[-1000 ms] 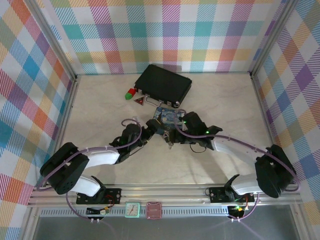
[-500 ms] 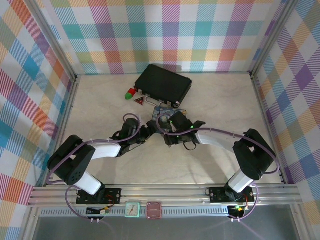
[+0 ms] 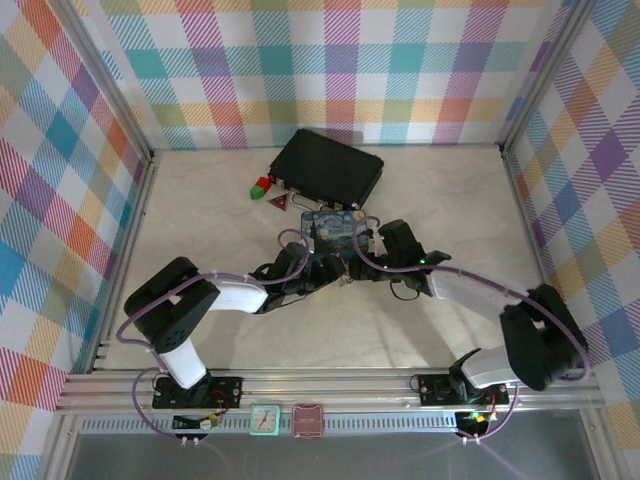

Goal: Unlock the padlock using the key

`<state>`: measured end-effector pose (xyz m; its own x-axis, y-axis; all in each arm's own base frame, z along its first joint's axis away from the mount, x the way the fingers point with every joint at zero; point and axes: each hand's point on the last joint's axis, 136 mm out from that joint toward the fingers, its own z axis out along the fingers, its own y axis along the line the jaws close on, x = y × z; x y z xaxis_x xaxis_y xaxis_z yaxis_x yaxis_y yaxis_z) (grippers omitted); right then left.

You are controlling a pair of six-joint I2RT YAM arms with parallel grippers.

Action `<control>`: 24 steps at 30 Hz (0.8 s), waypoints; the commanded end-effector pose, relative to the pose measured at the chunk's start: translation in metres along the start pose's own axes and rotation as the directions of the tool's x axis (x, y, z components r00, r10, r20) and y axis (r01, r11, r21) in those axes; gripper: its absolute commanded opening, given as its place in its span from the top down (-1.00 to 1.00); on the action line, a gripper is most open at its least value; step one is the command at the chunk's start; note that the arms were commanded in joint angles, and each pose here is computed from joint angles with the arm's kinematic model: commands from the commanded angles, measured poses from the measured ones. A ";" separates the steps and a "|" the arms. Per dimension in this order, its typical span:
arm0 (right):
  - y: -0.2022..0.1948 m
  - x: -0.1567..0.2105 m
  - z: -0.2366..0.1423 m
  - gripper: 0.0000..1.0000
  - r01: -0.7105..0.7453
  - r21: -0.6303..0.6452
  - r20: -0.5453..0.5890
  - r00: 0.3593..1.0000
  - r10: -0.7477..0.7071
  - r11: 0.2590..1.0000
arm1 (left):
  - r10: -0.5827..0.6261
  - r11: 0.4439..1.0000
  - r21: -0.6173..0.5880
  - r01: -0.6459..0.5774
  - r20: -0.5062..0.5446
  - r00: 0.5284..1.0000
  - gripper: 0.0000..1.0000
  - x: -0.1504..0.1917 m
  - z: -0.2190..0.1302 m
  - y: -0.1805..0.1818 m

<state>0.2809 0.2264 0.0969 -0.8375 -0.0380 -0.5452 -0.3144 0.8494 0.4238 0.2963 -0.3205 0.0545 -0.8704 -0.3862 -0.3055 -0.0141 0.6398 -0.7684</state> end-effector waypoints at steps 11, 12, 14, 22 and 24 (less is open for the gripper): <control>0.004 -0.015 -0.019 0.03 0.050 -0.126 0.112 0.993 -0.036 0.991 | -0.012 0.995 -0.100 0.031 0.191 0.982 -0.30 -0.005 0.013 0.012; 0.006 -0.013 -0.013 0.03 0.045 -0.146 0.091 0.995 -0.032 0.988 | -0.021 0.995 -0.091 0.042 0.214 0.977 -0.33 -0.008 0.007 0.014; 0.007 -0.007 -0.002 0.07 0.027 -0.172 0.056 0.998 -0.018 0.985 | -0.011 0.996 -0.088 0.032 0.229 0.973 -0.40 -0.012 -0.004 0.013; 0.017 0.001 0.034 0.03 -0.018 -0.274 -0.027 1.000 0.011 0.962 | 0.015 0.984 -0.173 0.028 0.245 0.969 -0.61 -0.032 -0.037 0.028; 0.020 -0.001 0.040 0.03 -0.013 -0.291 -0.022 1.000 0.007 0.957 | 0.019 0.989 -0.145 0.018 0.253 0.967 -0.61 -0.036 -0.039 0.026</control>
<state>0.2820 0.2422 0.0539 -0.8828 -0.0490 -0.4671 -0.3472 0.7377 0.5790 0.3080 -0.2782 0.0709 -0.7254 -0.5412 -0.4254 -0.1044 0.6973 -0.7091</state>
